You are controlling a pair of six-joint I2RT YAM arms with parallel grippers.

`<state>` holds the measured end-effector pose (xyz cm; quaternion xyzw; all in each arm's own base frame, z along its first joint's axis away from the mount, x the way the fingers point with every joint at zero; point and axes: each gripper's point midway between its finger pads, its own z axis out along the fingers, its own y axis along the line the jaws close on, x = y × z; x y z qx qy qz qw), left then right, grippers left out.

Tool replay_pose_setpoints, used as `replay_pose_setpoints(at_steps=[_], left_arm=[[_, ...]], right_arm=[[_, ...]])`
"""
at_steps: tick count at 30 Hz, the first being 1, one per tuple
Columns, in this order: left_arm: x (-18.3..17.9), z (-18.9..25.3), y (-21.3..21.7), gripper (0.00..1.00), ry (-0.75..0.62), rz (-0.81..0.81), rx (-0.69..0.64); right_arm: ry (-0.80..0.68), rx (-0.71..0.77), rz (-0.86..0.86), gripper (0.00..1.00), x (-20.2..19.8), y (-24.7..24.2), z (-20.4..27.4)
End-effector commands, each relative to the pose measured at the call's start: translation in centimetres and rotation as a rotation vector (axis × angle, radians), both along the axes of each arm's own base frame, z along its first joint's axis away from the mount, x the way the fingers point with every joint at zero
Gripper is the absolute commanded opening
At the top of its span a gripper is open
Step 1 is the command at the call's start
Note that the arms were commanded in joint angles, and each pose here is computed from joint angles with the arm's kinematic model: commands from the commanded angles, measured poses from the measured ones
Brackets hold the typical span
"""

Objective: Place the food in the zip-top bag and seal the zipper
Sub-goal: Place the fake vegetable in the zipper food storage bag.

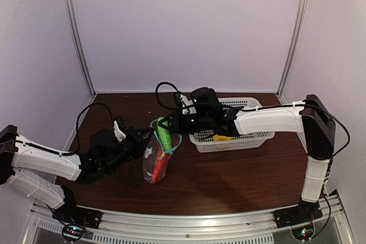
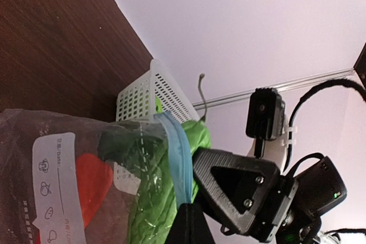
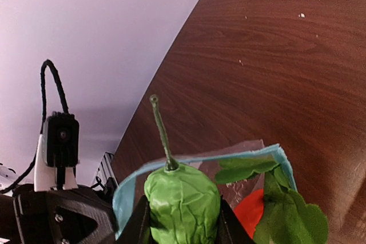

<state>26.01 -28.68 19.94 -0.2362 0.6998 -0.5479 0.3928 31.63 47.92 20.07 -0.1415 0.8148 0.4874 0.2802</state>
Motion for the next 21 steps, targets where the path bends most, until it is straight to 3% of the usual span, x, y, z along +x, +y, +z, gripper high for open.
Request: replay_pose_setpoints(at_steps=[1,7,12,15,19,21], left_arm=[[0.6,2.2,1.4,0.0,-0.035,0.084,-0.156],[0.8,1.8,1.3,0.0,-0.043,0.089,-0.134],[0.5,1.6,0.7,0.0,-0.051,0.054,-0.154],[0.3,1.0,0.3,0.0,-0.03,0.03,-0.134],[0.0,0.2,0.0,0.0,-0.019,0.005,0.017],[0.0,0.3,0.3,0.0,-0.034,0.0,0.114]], right_arm=[[0.068,-0.043,-0.039,0.19,-1.7,-1.3,-2.0],[0.027,-0.055,0.041,0.31,-4.2,0.1,-0.9],[0.195,0.063,0.035,0.4,-4.1,1.9,-1.1],[0.203,0.106,0.074,0.53,-4.0,2.6,0.7],[0.12,0.047,0.069,0.88,-3.3,0.5,2.4],[0.07,-0.008,0.064,0.9,-2.7,-1.2,2.6]])
